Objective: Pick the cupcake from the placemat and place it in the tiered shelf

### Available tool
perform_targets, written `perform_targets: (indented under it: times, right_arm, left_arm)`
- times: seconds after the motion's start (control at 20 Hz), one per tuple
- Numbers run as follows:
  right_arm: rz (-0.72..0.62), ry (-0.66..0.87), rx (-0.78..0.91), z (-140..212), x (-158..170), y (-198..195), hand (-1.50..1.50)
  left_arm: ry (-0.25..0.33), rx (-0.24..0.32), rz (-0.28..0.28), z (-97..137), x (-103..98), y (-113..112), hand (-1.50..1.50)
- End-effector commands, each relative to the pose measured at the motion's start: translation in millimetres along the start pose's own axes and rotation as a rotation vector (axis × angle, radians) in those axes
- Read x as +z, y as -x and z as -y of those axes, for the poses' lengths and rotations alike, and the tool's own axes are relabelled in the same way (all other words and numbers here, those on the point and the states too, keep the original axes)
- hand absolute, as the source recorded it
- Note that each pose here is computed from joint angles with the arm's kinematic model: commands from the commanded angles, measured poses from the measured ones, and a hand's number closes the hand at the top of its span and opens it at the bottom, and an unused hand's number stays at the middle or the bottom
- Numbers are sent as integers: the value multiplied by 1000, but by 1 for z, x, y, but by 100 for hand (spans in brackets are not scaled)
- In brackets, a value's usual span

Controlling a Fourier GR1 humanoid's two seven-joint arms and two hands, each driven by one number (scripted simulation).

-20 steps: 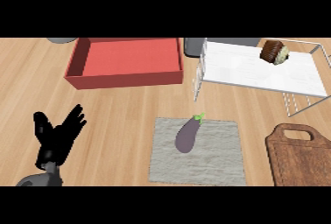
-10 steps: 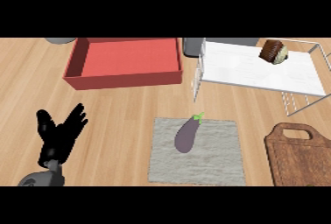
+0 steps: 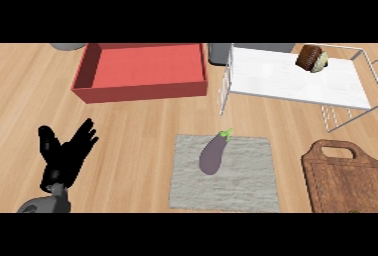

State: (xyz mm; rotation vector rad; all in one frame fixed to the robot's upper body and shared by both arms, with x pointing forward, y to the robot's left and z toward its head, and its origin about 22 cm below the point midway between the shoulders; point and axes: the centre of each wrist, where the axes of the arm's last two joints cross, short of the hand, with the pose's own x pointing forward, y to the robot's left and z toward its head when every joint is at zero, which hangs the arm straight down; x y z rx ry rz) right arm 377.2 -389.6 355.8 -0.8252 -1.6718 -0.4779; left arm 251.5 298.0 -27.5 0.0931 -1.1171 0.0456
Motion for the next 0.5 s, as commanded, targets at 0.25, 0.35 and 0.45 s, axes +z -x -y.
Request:
perform_targets:
  times: [0.25, 0.35, 0.45]
  right_arm:
    - [-42, 40, -88, 129, -21, 21, -150]
    - [-37, 13, -86, 147, -22, 13, -150]
    - [-17, 18, -86, 168, -24, 24, -150]
  left_arm:
    - [-27, 16, -5, 5, 5, 10, 0]
    - [-13, 3, -15, -1, 10, -2, 0]
    - [6, 12, -17, -8, 10, 6, 0]
